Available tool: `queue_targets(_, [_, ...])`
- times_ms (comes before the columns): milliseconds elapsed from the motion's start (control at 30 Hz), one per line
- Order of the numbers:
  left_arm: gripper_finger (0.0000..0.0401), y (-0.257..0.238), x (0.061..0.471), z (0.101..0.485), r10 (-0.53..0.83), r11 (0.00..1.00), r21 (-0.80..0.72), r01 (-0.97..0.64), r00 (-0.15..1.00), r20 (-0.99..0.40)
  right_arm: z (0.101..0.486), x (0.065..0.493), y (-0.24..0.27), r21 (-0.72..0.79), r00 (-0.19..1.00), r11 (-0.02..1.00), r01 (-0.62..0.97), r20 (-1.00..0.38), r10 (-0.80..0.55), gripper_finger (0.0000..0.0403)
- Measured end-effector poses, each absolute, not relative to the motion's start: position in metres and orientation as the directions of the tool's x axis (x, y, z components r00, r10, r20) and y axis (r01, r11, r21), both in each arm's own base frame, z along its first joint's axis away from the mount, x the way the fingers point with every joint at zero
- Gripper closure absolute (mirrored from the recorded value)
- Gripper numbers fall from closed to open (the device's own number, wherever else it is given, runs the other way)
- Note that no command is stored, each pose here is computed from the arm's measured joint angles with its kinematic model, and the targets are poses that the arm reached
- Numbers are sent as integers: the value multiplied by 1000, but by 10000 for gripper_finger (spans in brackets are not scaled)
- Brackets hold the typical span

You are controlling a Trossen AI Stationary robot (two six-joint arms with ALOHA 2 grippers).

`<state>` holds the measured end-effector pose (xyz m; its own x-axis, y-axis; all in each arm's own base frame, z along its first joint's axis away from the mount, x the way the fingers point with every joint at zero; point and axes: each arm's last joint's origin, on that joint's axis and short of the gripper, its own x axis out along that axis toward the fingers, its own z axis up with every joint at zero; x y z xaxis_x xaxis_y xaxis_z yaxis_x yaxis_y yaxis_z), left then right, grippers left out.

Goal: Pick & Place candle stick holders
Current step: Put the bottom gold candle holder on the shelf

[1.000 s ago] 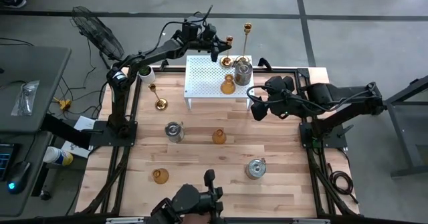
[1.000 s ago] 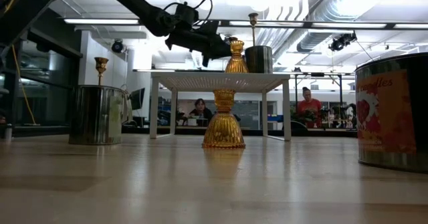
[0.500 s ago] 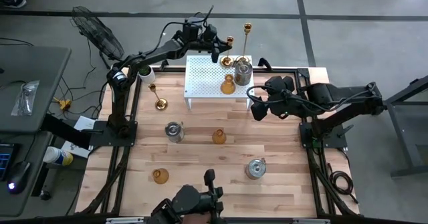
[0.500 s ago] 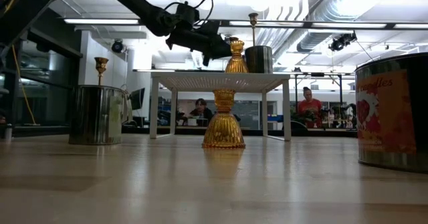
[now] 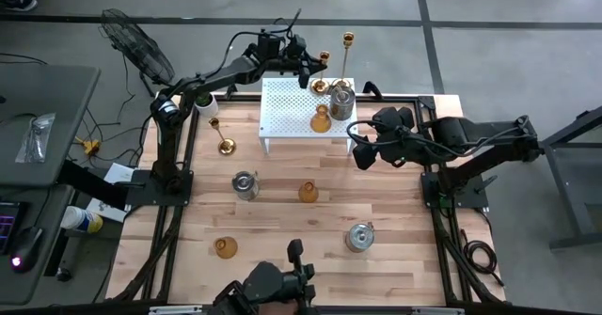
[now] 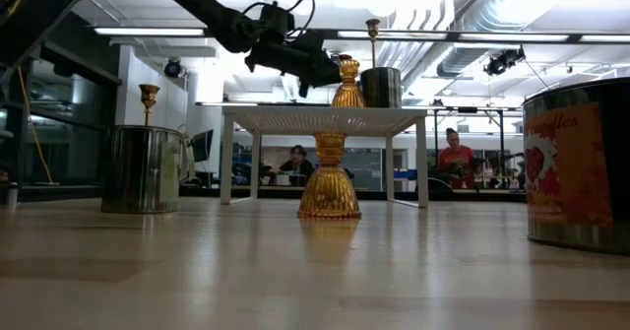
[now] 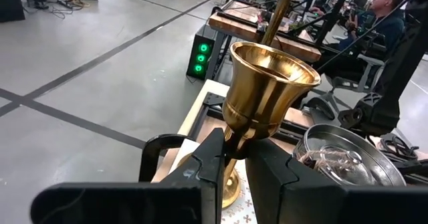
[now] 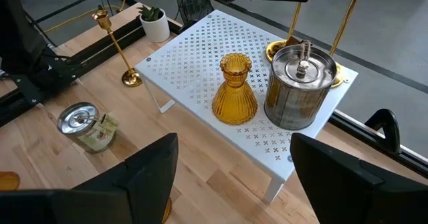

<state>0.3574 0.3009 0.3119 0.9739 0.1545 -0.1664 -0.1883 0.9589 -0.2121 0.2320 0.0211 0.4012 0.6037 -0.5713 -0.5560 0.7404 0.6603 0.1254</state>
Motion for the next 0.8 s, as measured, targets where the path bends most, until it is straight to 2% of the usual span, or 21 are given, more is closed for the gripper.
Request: queue_targets(800, [361, 300, 357, 311, 131, 963, -214, -167, 976, -172, 401, 232, 21, 125, 604, 661, 740, -556, -571, 122])
